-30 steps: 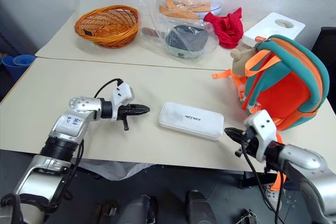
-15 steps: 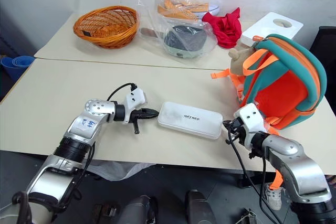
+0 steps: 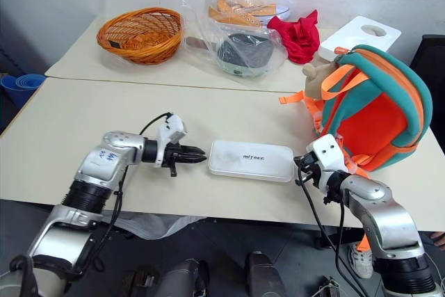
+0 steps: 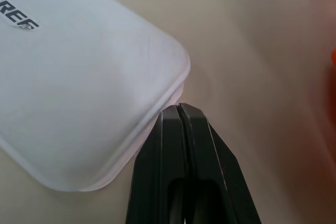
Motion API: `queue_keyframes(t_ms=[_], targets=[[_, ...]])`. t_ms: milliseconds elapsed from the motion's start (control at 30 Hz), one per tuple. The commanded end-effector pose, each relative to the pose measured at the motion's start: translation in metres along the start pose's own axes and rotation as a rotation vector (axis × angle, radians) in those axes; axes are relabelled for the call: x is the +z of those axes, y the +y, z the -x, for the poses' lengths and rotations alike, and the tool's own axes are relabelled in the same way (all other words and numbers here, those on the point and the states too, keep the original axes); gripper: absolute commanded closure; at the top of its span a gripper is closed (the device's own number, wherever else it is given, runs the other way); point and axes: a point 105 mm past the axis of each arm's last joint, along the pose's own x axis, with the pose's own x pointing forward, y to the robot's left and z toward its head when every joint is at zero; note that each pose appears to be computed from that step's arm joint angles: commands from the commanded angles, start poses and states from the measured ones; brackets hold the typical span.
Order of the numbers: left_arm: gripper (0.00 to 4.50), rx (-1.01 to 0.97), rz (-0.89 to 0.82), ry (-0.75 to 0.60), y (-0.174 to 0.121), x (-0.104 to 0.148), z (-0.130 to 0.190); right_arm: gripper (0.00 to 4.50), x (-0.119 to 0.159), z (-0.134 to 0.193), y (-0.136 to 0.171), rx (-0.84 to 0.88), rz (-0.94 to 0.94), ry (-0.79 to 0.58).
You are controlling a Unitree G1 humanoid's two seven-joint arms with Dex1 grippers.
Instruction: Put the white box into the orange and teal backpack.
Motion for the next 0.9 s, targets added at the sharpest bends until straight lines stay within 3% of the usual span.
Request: queue_keyframes(t_ms=[33, 267, 300, 467, 567, 700, 900], targets=[[2.32, -0.066, 0.259, -0.032, 0.000, 0.006, 0.011, 4.50, 0.006, 0.004, -0.002, -0.006, 0.030, -0.033], [0.11, -0.145, 0.557, -0.051, -0.003, 0.004, 0.015, 4.50, 0.000, 0.003, 0.001, 0.002, 0.024, -0.032], [0.02, -0.149, 0.594, -0.059, -0.002, 0.006, 0.013, 4.50, 0.000, 0.003, 0.001, 0.004, 0.023, -0.033], [0.02, -0.109, 0.709, 0.021, -0.005, -0.007, -0.013, 4.50, -0.005, -0.001, 0.007, 0.014, 0.016, -0.035], [0.02, -0.219, 0.778, -0.015, -0.021, 0.009, -0.025, 4.50, -0.007, -0.004, 0.009, 0.015, 0.012, -0.036], [0.02, -0.265, 0.770, 0.039, -0.039, 0.010, -0.045, 4.50, -0.007, -0.009, 0.011, 0.017, 0.012, -0.042], [0.02, -0.316, 0.792, 0.010, -0.049, 0.023, -0.055, 4.50, -0.005, -0.010, 0.013, 0.019, 0.017, -0.049]])
